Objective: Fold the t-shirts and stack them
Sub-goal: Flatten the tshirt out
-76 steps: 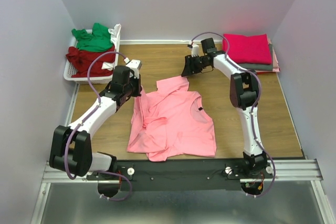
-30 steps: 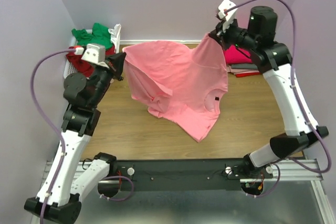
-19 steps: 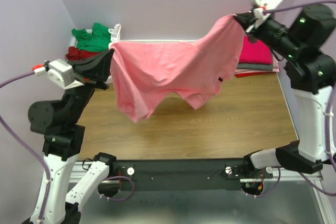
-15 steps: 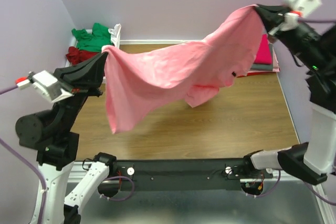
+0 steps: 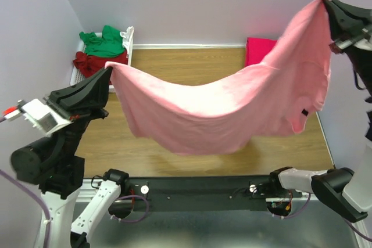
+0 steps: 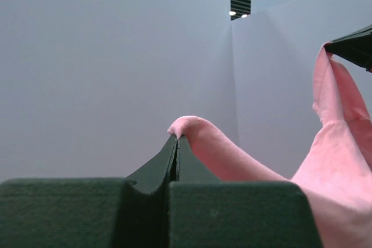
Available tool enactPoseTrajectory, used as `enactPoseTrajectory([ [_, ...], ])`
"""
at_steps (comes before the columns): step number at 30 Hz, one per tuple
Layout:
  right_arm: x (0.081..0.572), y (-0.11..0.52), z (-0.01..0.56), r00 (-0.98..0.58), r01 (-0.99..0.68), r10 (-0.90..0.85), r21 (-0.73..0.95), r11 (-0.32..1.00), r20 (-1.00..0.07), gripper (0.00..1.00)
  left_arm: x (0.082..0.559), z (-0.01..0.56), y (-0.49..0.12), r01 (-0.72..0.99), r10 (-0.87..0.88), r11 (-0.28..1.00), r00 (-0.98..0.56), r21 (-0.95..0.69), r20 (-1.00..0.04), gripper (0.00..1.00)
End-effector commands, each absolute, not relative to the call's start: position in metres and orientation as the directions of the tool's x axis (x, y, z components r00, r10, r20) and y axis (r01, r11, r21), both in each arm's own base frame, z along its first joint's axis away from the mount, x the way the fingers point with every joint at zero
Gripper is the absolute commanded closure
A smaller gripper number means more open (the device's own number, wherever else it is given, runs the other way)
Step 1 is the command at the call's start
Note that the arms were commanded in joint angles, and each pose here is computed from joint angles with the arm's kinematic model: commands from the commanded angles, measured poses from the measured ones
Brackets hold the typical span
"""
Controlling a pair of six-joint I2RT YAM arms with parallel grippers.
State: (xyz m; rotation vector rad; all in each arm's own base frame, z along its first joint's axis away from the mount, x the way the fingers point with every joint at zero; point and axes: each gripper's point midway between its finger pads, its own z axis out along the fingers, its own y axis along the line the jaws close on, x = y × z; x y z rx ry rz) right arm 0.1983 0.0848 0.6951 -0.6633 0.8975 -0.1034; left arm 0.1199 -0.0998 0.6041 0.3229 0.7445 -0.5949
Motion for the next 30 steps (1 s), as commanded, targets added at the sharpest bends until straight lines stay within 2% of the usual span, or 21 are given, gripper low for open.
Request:
enactPoseTrajectory([
  [1,0.28,0.086,0.649,0.457,-0.179,-0.438,-0.563,0.807,-0.774,1.0,0.173,0.555,-0.091,0.543,-0.406,0.834,0.486,-0.097,-0.774,1.0],
  [5,0.35,0.101,0.577,0.298,-0.252,-0.512,-0.584,0.772,-0.805,1.0,0.239,0.478,-0.089,0.436,-0.41,0.865,0.328,-0.249,-0.851,1.0],
  [8,0.399,0.119,0.501,0.2,-0.341,-0.551,-0.584,0.736,-0.81,1.0,0.292,0.388,-0.087,0.299,-0.404,0.888,0.148,-0.349,-0.903,1.0],
  [9,0.413,0.123,0.475,0.165,-0.368,-0.561,-0.579,0.728,-0.811,1.0,0.3,0.381,-0.087,0.281,-0.41,0.889,0.131,-0.362,-0.903,1.0],
  [10,0.427,0.124,0.461,0.15,-0.375,-0.562,-0.573,0.729,-0.813,1.0,0.319,0.342,-0.086,0.214,-0.397,0.9,0.047,-0.379,-0.917,1.0],
  [12,0.461,0.132,0.389,0.043,-0.461,-0.581,-0.532,0.711,-0.813,1.0,0.338,0.303,-0.08,0.127,-0.404,0.905,-0.031,-0.405,-0.914,1.0],
  [14,0.491,0.125,0.356,0.003,-0.456,-0.56,-0.5,0.737,-0.828,1.0,0.363,0.246,-0.074,0.021,-0.417,0.905,-0.153,-0.425,-0.896,1.0],
  [16,0.521,0.122,0.29,-0.087,-0.486,-0.558,-0.454,0.747,-0.826,1.0,0.383,0.218,-0.057,-0.045,-0.457,0.888,-0.204,-0.458,-0.866,1.0],
  [17,0.535,0.121,0.278,-0.091,-0.483,-0.552,-0.448,0.752,-0.829,1.0,0.398,0.186,-0.051,-0.091,-0.463,0.885,-0.259,-0.456,-0.848,1.0],
  [18,0.545,0.125,0.271,-0.089,-0.497,-0.548,-0.439,0.748,-0.832,1.0,0.411,0.181,-0.045,-0.117,-0.474,0.88,-0.269,-0.46,-0.838,1.0],
  [19,0.561,0.126,0.228,-0.15,-0.528,-0.555,-0.408,0.744,-0.818,1.0,0.423,0.147,-0.032,-0.185,-0.479,0.878,-0.327,-0.442,-0.815,1.0],
  [23,0.594,0.132,0.181,-0.21,-0.542,-0.545,-0.367,0.756,-0.812,1.0,0.456,0.11,-0.017,-0.247,-0.469,0.882,-0.385,-0.401,-0.795,1.0],
  [30,0.626,0.131,0.16,-0.24,-0.507,-0.531,-0.361,0.783,-0.813,1.0,0.497,0.089,-0.018,-0.211,-0.411,0.912,-0.447,-0.352,-0.795,1.0],
])
